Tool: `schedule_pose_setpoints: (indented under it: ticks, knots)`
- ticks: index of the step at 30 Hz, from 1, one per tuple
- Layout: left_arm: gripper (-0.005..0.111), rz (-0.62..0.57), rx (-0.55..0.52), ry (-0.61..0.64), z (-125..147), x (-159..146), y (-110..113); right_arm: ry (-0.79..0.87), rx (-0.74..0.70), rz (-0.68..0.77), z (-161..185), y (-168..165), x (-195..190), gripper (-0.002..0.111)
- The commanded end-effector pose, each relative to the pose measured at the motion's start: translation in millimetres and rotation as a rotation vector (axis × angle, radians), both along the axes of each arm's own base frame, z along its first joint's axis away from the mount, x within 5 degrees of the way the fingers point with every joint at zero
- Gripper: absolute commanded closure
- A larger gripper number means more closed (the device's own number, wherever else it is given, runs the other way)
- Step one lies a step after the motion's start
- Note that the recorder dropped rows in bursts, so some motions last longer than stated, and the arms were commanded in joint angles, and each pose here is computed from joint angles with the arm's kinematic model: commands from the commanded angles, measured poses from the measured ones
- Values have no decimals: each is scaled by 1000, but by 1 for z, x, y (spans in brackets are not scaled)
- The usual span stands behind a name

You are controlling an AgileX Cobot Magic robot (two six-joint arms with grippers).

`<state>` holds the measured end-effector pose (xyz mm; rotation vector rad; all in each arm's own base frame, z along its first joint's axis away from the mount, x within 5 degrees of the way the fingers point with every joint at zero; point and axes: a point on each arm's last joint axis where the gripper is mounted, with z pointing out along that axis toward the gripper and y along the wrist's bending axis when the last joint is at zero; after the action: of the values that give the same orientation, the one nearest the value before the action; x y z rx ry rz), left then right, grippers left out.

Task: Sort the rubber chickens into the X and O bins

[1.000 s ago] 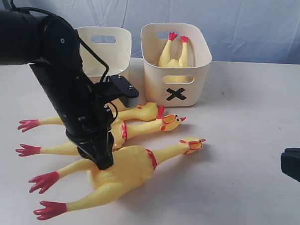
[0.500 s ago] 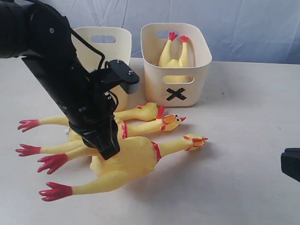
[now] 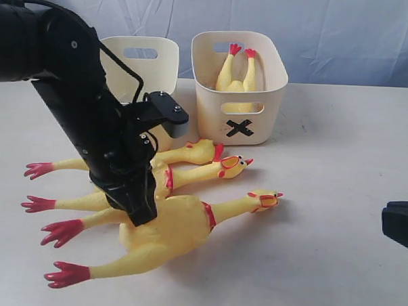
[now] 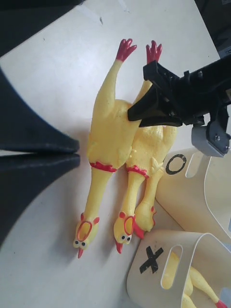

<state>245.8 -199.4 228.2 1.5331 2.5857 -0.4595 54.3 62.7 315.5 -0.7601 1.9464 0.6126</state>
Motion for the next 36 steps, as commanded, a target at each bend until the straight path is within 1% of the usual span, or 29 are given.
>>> schedule_pose_setpoints:
  ticks: [1, 8, 11, 13, 16, 18, 22, 26, 29, 33, 34, 35, 36]
  knots:
    - [107, -22, 46, 88, -18, 0, -3, -3, 3, -1, -1, 0, 0, 109]
    - [105, -34, 88, 152, -40, 4, -6, -3, 3, -1, -1, 0, 0, 109]
    - [96, -33, 98, 181, -48, 4, -7, -3, 3, -1, -1, 0, 0, 109]
    - [87, -34, 88, 200, -52, 4, -9, -3, 3, -1, -1, 0, 0, 109]
    - [70, -35, 53, 221, -53, 3, -12, -3, 3, -1, -1, 0, 0, 109]
    - [62, -30, 30, 232, -52, 3, -14, -3, 3, -1, -1, 0, 0, 109]
    - [54, -26, 21, 236, -52, 2, -15, -3, 3, -1, -1, 0, 0, 109]
    - [54, -15, 15, 255, -55, 2, -17, -3, 3, -1, -1, 0, 0, 109]
    - [54, -2, 18, 299, -66, 3, -19, -3, 3, -1, -1, 0, 0, 109]
    - [55, 2, 48, 349, -84, 4, -20, -3, 3, -1, -1, 0, 0, 109]
    - [57, 2, 55, 357, -87, 4, -20, -3, 3, -1, -1, 0, 0, 109]
    - [62, 5, 58, 361, -89, 4, -20, -3, 3, -1, -1, 0, 0, 109]
    - [76, 4, 66, 375, -93, 4, -20, -3, 3, -1, -1, 0, 0, 109]
